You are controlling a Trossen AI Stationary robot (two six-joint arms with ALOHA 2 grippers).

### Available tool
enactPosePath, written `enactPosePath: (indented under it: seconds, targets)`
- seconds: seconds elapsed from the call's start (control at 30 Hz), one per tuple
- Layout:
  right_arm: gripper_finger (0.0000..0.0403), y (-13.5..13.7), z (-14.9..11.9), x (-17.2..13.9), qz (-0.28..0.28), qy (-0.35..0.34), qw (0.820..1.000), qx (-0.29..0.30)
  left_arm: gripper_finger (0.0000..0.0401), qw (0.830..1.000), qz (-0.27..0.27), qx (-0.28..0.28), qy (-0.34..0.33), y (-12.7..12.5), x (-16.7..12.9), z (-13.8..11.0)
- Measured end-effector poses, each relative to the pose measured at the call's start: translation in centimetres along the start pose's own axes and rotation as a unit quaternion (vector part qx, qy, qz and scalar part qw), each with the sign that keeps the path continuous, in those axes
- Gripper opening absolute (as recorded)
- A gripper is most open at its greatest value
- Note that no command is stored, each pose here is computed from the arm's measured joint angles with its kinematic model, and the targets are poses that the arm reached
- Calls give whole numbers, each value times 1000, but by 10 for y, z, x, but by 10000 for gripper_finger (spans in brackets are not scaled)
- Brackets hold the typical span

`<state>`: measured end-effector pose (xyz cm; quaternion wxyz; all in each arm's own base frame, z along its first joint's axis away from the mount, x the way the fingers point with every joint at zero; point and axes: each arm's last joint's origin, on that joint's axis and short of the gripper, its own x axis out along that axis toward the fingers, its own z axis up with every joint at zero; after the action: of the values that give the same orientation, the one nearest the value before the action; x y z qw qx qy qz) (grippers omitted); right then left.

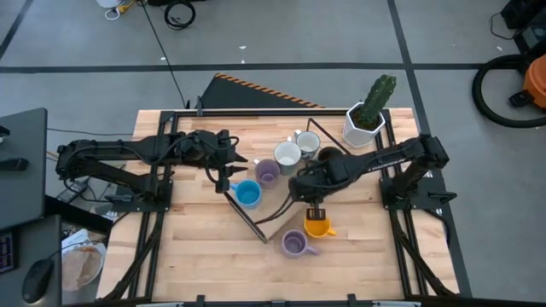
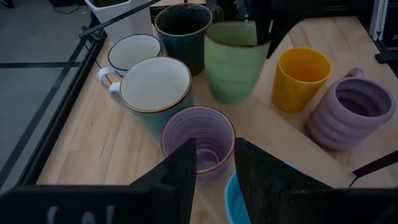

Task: Place coffee mugs
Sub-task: Put the light green mug on the shelf

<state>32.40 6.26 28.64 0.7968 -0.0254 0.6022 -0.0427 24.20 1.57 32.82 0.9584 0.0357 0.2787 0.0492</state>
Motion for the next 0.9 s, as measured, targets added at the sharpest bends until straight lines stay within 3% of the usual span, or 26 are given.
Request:
enactPosePath:
  seconds: [0.3,0.9]
  targets:
    - [33,-16,0,11,11,9,1000,10,117,1000,0,0,0,0,0,0]
    - [40,-18,-6,21,19,32,999,-10,117,1000,0,1,0,0,0,0]
